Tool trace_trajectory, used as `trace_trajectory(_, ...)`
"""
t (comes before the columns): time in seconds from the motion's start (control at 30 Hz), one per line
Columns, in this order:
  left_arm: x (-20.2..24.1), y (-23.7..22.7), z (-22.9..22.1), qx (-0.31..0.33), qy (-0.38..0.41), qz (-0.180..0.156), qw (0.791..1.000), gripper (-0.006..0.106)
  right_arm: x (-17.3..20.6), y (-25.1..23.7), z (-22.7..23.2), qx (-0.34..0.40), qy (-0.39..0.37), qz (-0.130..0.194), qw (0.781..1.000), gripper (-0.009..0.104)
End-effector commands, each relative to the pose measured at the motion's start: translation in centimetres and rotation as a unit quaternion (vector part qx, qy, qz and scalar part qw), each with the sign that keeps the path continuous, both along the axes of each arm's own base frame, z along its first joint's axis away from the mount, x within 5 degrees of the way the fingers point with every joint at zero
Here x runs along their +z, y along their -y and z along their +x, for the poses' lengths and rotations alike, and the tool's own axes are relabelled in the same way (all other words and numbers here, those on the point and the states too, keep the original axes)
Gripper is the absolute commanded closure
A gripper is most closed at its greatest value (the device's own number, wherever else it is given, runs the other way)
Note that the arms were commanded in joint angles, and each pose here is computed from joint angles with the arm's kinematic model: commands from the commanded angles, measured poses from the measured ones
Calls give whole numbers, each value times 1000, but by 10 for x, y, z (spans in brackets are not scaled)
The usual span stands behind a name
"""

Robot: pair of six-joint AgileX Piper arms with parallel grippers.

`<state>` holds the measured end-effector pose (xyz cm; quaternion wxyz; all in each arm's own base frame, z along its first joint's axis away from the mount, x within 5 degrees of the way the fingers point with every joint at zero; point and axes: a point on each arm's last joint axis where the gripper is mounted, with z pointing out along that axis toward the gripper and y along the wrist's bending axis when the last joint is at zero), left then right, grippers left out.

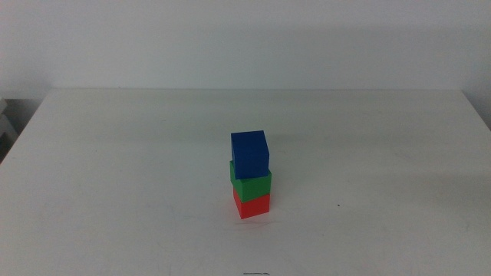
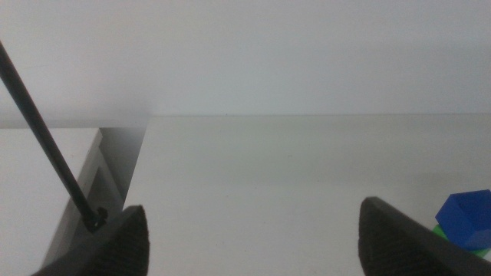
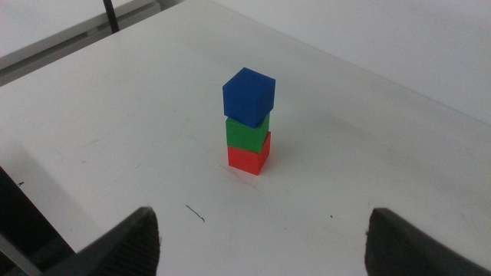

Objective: Stack red cubes first, then green, then blue cubes in a specific spot.

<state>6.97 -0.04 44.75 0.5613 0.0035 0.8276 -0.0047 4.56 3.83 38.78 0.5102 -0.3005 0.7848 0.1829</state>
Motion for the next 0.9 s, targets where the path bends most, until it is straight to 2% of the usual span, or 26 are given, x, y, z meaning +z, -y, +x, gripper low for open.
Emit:
trace_trajectory(0.0, 12, 0, 1, 0, 45, -5, 999, 7, 12, -1, 3, -3, 38, 19, 999, 11)
trace_trajectory(0.1, 15, 0, -10, 0, 66, -6, 998, 7, 12, -1, 3, -3, 38, 19, 999, 11)
trace_trajectory(0.17, 16, -1, -17, 0, 79, -6, 997, 7, 9, -1, 5, -8, 42, 7, 999, 11)
trace_trajectory(0.3, 1, -1, -27, -2, 132, -7, 991, 7, -6, 1, 16, -34, 79, -46, 995, 11)
trace_trajectory(0.4, -22, 0, -31, -4, 185, -8, 983, 7, -26, -5, 25, -32, 103, -64, 992, 11)
trace_trajectory(0.53, -60, 0, -30, -8, 239, -9, 971, 7, -59, -7, 30, -42, 97, -60, 993, 11)
trace_trajectory(0.67, -102, 1, -23, -10, 251, -9, 968, 7, -83, 10, 29, -127, 84, -61, 987, 11)
trace_trajectory(0.87, -155, 1, -18, -11, 232, -16, 972, 7, -112, 31, 10, -254, 73, -12, 964, 11)
